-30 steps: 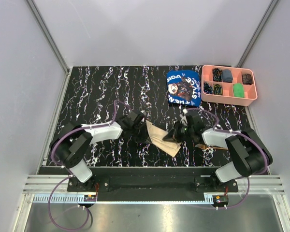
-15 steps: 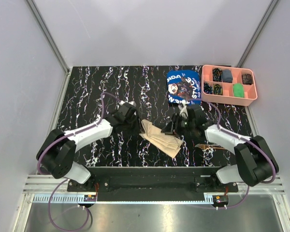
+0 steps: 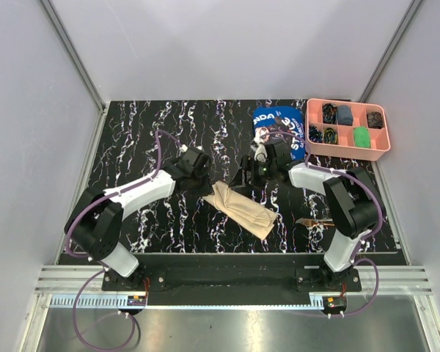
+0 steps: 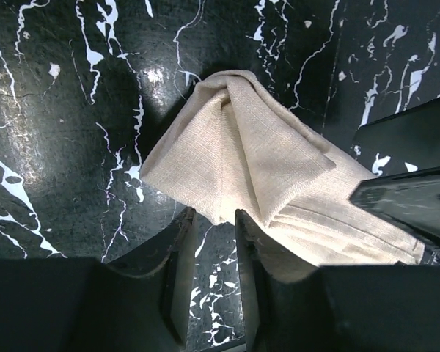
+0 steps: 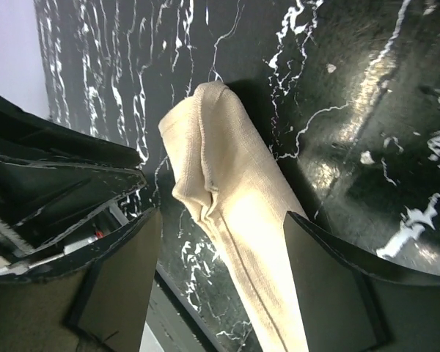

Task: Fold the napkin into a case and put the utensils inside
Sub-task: Pick up the top corner of the smaller rectangle folded napkin from the center of the board, then grasp the top corner of the smaller rectangle folded napkin from the folded napkin.

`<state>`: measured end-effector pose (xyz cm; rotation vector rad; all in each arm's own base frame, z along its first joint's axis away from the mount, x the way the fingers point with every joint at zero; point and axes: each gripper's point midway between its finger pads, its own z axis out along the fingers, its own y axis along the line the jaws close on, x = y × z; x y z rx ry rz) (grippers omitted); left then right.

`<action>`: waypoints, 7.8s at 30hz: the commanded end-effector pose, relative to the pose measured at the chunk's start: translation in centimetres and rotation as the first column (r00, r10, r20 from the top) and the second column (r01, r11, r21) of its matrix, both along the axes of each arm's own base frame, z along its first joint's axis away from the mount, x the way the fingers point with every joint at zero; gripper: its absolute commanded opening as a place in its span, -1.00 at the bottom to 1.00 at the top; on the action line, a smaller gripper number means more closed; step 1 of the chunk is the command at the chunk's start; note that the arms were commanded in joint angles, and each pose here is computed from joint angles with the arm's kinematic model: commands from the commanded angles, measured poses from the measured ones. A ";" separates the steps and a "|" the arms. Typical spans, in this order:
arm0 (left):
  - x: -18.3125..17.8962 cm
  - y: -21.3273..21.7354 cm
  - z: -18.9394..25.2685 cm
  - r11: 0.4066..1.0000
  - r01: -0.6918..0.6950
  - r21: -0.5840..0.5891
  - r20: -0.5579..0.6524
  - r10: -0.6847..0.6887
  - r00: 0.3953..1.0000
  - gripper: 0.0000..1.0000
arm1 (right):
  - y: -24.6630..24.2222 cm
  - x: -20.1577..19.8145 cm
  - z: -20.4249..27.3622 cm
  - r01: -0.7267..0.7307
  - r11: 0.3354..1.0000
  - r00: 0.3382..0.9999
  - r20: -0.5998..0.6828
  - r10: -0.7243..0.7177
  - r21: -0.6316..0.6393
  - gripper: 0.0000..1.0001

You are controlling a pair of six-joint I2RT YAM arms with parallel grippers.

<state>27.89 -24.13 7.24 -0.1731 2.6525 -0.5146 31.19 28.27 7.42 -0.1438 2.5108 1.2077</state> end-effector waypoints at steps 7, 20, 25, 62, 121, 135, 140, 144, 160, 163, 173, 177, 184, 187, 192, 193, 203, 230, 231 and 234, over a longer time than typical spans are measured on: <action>1.8 -0.8 0.9 1.000 -0.016 -0.005 0.033 0.016 0.999 -0.46 | 2.9 0.0 0.6 -0.134 0.990 0.989 0.071 0.130 0.051 0.44; 2.3 -1.1 0.9 0.999 -0.005 0.033 0.055 0.003 0.998 -0.37 | 4.0 0.5 0.1 -0.145 0.987 0.987 0.077 0.139 0.065 -0.21; 2.8 -2.1 0.9 0.994 0.016 0.108 0.059 -0.023 0.998 -0.30 | 4.2 0.4 0.7 -0.145 0.986 0.987 0.075 0.139 0.083 -0.78; 3.3 -1.9 -1.2 0.921 -0.015 0.388 0.094 -0.023 0.995 -1.00 | 4.2 0.3 0.4 -0.123 0.987 0.992 0.045 0.119 0.101 -1.00; 1.8 -2.8 1.5 0.989 -0.100 0.105 0.216 0.076 0.973 -1.00 | 6.7 -0.8 -1.8 -0.149 0.964 0.968 -0.166 0.188 0.222 -1.00; 1.0 -2.4 -2.0 0.990 -0.138 0.018 0.092 0.136 0.986 -1.00 | 8.2 -0.9 -1.1 -0.188 0.940 0.944 -0.212 0.252 0.284 -0.64; 0.7 -1.5 -1.8 0.988 -0.154 0.029 0.105 0.150 0.983 -1.00 | 5.8 -0.4 0.4 -0.163 0.946 0.958 -0.183 0.219 0.281 -0.34; 0.8 -1.3 -1.6 0.987 -0.156 0.030 0.110 0.152 0.982 -1.00 | 5.4 -0.7 0.2 -0.161 0.950 0.957 -0.194 0.217 0.268 -0.25; 1.0 -1.3 -0.6 0.987 -0.159 0.019 0.131 0.155 0.979 -1.00 | 6.6 0.1 -1.0 -0.182 0.943 0.952 -0.190 0.240 0.278 -0.05; 1.1 -1.4 -0.4 0.987 -0.157 0.014 0.133 0.154 0.979 -1.00 | 7.1 0.0 -1.2 -0.191 0.940 0.950 -0.188 0.249 0.282 -0.04; 1.4 -0.9 0.6 0.984 -0.178 0.005 0.170 0.174 0.970 -1.00 | 7.4 0.2 -1.4 -0.188 0.942 0.953 -0.181 0.243 0.277 -0.90; 2.3 -0.8 2.8 0.976 -0.207 -0.073 0.257 0.219 0.941 -1.00 | 7.5 -0.3 -1.2 -0.197 0.938 0.948 -0.191 0.257 0.286 -1.00; 2.5 -1.9 2.1 0.979 -0.178 -0.102 0.241 0.198 0.950 -1.00 | 9.6 -1.6 -0.6 -0.240 0.918 0.924 -0.215 0.315 0.315 -1.00; 2.2 -1.4 1.4 0.978 -0.191 -0.083 0.233 0.205 0.951 -1.00 | 10.8 -2.4 -1.5 -0.244 0.914 0.901 -0.273 0.337 0.324 -1.00; 1.8 -0.1 0.8 0.975 -0.209 -0.074 0.228 0.221 0.948 -1.00 | 11.3 -3.4 -0.8 -0.268 0.874 0.869 -0.291 0.401 0.406 -0.99; 1.8 -0.1 0.8 0.975 -0.211 -0.075 0.229 0.223 0.948 -1.00 | 11.4 -3.8 -0.7 -0.273 0.868 0.859 -0.301 0.414 0.416 -0.97; -0.2 1.7 1.4 0.974 -0.227 0.004 0.195 0.222 0.955 -0.72 | 9.7 -2.4 -0.6 -0.260 0.905 0.895 -0.267 0.357 0.338 -1.00; -1.3 3.4 -0.9 0.948 -0.231 0.219 0.125 0.208 0.970 -1.00 | 11.4 -4.4 -0.9 -0.321 0.898 0.877 -0.264 0.402 0.301 -1.00; -1.3 3.5 -0.7 0.949 -0.236 0.211 0.133 0.211 0.968 -1.00 | 11.6 -4.5 -0.9 -0.325 0.898 0.874 -0.267 0.405 0.298 -1.00; -1.0 3.4 -0.4 0.953 -0.243 0.179 0.159 0.216 0.963 -1.00 | 12.3 -5.3 -0.9 -0.340 0.899 0.861 -0.293 0.416 0.278 -1.00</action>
